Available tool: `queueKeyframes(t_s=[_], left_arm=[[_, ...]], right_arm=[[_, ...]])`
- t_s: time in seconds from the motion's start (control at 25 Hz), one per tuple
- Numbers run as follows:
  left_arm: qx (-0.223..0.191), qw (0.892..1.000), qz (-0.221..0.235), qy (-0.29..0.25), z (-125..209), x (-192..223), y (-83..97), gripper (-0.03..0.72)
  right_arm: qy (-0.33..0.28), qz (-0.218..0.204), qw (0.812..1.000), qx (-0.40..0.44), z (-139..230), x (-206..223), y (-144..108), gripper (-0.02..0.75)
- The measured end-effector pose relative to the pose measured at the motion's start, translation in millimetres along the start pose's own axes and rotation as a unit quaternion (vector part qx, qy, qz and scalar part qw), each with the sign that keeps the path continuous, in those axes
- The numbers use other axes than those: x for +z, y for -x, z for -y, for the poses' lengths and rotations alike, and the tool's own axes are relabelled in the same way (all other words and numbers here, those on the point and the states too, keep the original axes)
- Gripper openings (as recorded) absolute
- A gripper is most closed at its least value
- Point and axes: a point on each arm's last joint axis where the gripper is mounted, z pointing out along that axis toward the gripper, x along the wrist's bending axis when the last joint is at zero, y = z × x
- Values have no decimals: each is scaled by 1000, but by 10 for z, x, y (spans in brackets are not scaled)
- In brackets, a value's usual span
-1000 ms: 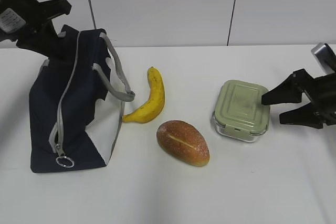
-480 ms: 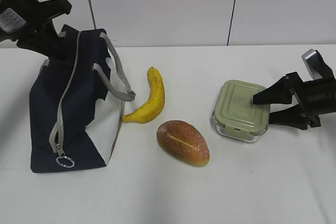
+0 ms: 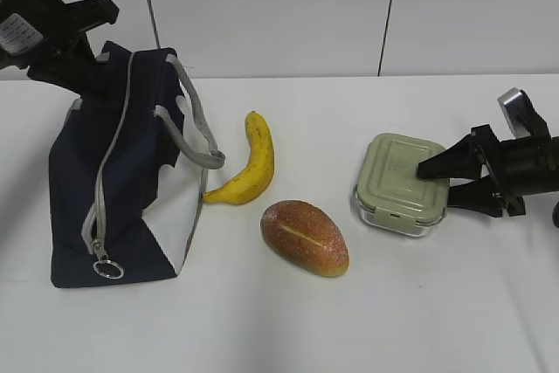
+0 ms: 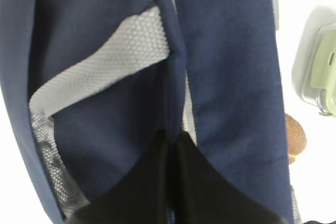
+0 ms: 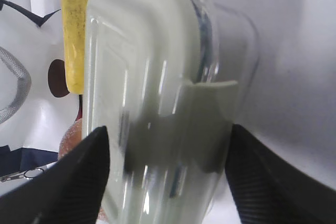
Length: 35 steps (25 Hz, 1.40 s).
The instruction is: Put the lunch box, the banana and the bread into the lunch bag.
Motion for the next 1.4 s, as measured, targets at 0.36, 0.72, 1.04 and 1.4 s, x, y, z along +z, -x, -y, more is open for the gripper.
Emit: queueKeyframes(t_s=[0.36, 0.72, 1.04, 1.4], left_arm=[[0, 1000, 0, -1, 1, 0, 0, -1], [0, 1000, 1, -2, 4, 0, 1, -1], [-2, 1000, 8, 0, -5, -16, 22, -1], [0, 999, 27, 22, -85, -126, 102, -1]], right_arm=[[-2, -24, 1000, 17, 16, 57, 50, 424], [-1, -29, 1000, 1, -79, 46, 33, 399], [1, -24, 1000, -2, -156, 29, 10, 398], [11, -19, 1000, -2, -236, -69, -135, 398]])
